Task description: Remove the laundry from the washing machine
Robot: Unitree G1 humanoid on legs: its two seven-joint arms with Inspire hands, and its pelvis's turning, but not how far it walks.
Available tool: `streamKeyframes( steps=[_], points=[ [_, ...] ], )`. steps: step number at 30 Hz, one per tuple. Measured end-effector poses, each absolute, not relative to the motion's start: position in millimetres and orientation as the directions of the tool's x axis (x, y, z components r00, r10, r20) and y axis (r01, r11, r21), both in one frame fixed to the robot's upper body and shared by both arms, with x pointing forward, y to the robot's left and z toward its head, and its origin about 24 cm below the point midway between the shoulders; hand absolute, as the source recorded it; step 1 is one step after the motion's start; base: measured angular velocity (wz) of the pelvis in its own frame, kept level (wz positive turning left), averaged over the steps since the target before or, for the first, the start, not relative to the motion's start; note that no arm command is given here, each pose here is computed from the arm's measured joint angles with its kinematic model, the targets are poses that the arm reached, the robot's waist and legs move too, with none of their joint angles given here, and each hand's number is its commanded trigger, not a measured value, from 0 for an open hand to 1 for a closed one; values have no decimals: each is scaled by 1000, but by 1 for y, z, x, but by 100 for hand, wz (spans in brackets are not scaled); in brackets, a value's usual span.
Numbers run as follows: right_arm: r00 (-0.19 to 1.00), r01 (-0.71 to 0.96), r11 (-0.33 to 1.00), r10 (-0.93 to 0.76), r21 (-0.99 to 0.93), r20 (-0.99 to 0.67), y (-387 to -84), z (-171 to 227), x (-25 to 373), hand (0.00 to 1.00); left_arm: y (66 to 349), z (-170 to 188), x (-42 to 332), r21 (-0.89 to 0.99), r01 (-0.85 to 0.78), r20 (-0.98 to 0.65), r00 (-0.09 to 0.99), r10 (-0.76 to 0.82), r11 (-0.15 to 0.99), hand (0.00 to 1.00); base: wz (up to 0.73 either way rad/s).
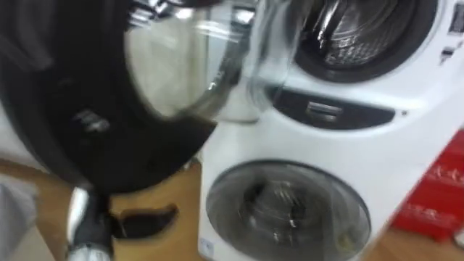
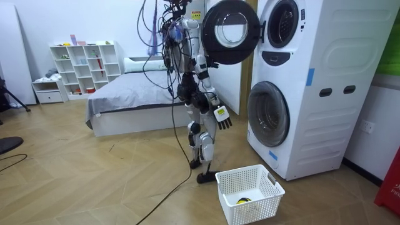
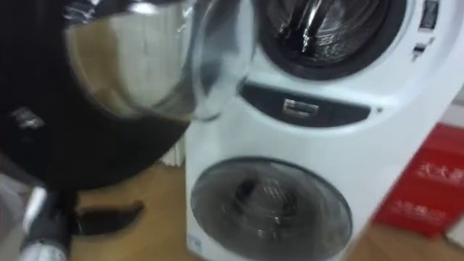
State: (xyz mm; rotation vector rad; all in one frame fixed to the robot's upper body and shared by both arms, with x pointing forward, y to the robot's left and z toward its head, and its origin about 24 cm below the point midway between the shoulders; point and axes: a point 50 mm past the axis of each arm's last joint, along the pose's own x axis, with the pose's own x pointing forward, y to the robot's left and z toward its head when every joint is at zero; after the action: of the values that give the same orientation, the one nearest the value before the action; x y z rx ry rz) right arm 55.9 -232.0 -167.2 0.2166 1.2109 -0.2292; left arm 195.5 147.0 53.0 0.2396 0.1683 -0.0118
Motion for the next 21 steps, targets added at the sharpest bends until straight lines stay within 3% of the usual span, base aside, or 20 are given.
streamKeyframes(
  steps=[2, 4, 10, 12, 21],
  points=[
    [321, 302, 952, -65, 37, -945, -231, -168, 52, 0, 131, 49, 192, 217, 129, -189, 978, -88, 968, 0, 14],
    [339, 321, 946, -66, 50, -938, -232, -167, 62, 0, 110, 68, 196, 179, 234, -42, 972, -230, 956, 0, -93],
    [381, 300, 949, -27, 96, -924, -222, -167, 70, 0, 98, 76, 195, 208, 376, 12, 922, -387, 903, 0, -55],
    [377, 294, 952, -28, 91, -926, -222, -167, 70, 0, 82, 93, 203, 250, 443, 111, 870, -480, 861, 0, -46],
    [365, 215, 973, 4, 88, -931, -216, -168, 67, 0, 66, 96, 199, 240, 521, 165, 810, -563, 819, 0, -25]
  ],
)
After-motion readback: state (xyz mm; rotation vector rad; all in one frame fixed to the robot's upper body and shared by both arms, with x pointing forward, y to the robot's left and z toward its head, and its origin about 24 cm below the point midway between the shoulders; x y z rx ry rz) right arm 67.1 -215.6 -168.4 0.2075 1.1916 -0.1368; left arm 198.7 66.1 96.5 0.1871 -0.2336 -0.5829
